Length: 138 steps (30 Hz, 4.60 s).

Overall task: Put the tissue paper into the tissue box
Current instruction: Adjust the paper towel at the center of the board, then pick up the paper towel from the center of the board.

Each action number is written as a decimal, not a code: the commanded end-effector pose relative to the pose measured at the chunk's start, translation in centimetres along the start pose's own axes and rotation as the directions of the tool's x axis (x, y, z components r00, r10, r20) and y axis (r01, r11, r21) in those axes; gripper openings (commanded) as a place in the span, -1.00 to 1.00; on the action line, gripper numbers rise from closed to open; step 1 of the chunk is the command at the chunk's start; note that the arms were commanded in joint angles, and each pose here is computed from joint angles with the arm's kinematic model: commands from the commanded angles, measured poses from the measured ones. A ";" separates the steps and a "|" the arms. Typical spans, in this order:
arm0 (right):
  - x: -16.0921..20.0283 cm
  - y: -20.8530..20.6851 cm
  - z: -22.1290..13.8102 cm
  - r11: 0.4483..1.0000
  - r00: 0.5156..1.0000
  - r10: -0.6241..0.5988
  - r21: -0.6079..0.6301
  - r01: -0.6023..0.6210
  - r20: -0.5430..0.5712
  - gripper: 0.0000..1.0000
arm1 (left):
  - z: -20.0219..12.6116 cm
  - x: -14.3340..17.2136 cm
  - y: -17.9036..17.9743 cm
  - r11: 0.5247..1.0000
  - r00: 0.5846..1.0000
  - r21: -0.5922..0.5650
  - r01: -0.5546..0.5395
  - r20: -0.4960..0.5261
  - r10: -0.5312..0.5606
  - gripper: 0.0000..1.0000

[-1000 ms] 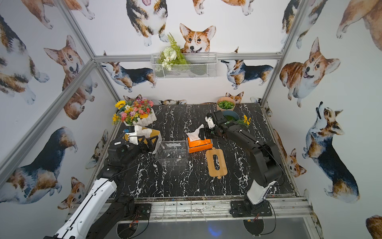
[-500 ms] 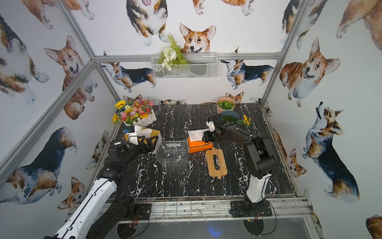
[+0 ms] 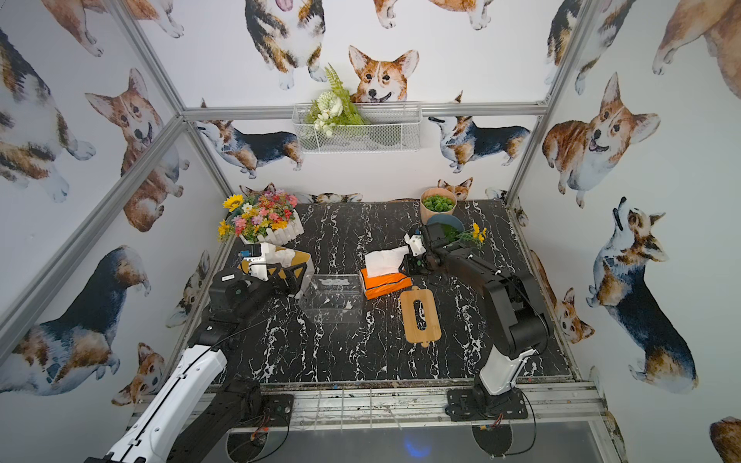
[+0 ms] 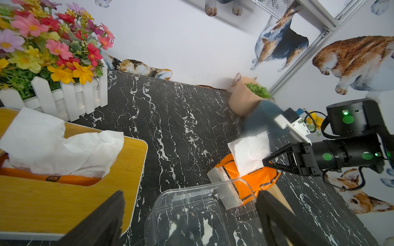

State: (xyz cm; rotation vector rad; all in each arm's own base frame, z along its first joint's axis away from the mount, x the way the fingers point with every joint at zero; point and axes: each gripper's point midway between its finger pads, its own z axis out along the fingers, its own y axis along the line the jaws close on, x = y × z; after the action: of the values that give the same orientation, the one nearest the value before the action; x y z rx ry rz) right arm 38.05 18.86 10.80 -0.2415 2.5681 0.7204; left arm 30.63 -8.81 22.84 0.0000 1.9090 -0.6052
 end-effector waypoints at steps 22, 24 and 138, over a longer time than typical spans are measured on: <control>1.2 0.9 -2.4 1.000 0.999 0.013 -0.022 -0.012 0.046 -0.15 | -0.2 -0.4 -0.2 1.000 1.000 0.008 -0.009 0.020 0.008 1.00; 1.9 0.6 -2.1 1.000 1.000 0.013 -0.014 -0.012 0.023 0.13 | -0.1 -0.3 -0.2 1.000 1.000 0.008 -0.008 0.018 0.008 1.00; 0.9 15.2 -9.1 0.950 0.916 0.044 -0.301 0.085 0.398 -1.00 | 4.3 5.5 0.8 0.863 0.856 0.074 0.500 -0.195 -0.479 1.00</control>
State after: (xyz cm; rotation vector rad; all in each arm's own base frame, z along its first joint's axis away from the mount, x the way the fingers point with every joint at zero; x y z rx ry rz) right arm 28.83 26.72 22.50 -0.2178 2.1265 1.0262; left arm 31.99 -10.69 15.68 -0.3971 2.0778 -1.0252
